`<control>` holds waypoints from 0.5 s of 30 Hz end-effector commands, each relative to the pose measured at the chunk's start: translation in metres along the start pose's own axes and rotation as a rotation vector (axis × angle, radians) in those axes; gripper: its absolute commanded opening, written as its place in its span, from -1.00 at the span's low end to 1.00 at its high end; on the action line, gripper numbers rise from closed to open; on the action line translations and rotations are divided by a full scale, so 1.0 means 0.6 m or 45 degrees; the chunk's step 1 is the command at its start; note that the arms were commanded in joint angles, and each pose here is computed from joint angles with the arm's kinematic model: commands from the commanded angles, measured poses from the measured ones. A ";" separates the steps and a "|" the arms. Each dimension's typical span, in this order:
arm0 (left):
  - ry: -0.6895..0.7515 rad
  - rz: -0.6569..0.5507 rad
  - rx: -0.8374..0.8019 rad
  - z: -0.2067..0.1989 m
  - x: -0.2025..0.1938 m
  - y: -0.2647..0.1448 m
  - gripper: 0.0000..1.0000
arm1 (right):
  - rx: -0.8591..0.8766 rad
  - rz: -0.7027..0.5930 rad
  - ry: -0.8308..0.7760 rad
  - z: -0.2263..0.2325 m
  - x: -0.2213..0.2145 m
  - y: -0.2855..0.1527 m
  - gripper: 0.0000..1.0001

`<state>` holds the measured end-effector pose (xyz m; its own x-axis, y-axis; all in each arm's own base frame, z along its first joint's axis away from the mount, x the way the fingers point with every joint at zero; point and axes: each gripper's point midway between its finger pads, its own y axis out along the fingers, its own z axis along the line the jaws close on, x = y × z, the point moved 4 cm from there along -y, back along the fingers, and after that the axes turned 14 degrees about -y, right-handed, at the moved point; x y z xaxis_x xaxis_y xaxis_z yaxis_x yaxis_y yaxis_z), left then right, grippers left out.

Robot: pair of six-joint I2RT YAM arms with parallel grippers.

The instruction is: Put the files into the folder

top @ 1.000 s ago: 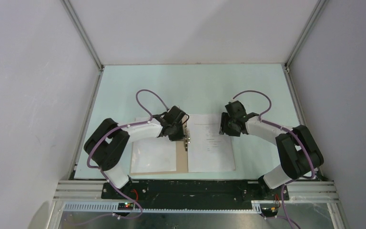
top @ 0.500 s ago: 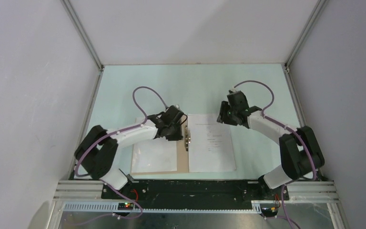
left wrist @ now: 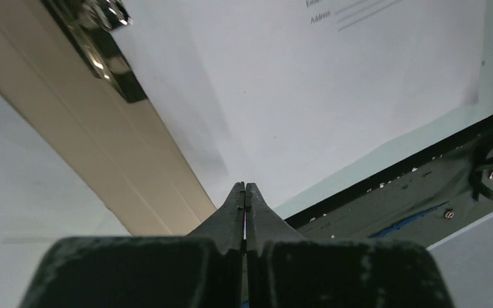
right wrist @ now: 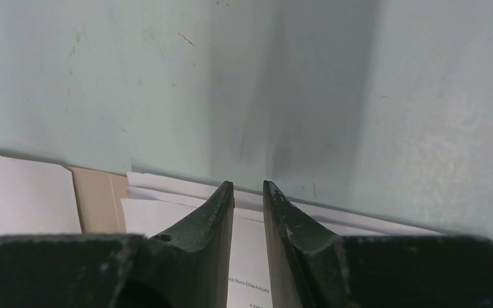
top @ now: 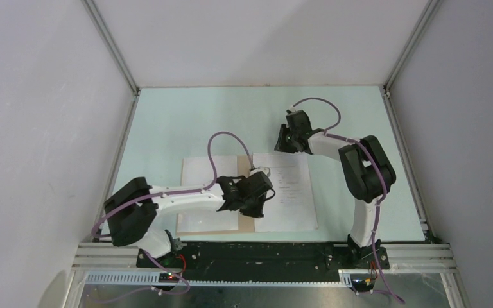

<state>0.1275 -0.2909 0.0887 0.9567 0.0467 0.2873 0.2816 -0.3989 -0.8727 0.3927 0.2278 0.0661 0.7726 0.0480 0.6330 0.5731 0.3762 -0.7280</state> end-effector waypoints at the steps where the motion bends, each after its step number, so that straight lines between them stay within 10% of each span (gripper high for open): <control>1: -0.011 0.044 -0.049 -0.033 -0.011 0.004 -1.00 | 0.025 -0.052 -0.041 0.022 0.023 0.016 -0.44; 15: 0.185 0.290 -0.121 -0.052 -0.101 0.007 -1.00 | 0.014 -0.003 -0.057 0.022 0.002 0.035 -0.45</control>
<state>0.0812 -0.3146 0.0766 0.9786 -0.1181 0.1687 0.1012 -0.4373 -0.8936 0.3936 0.2447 0.0565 0.7722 0.0747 0.6309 0.5588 0.3928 -0.7304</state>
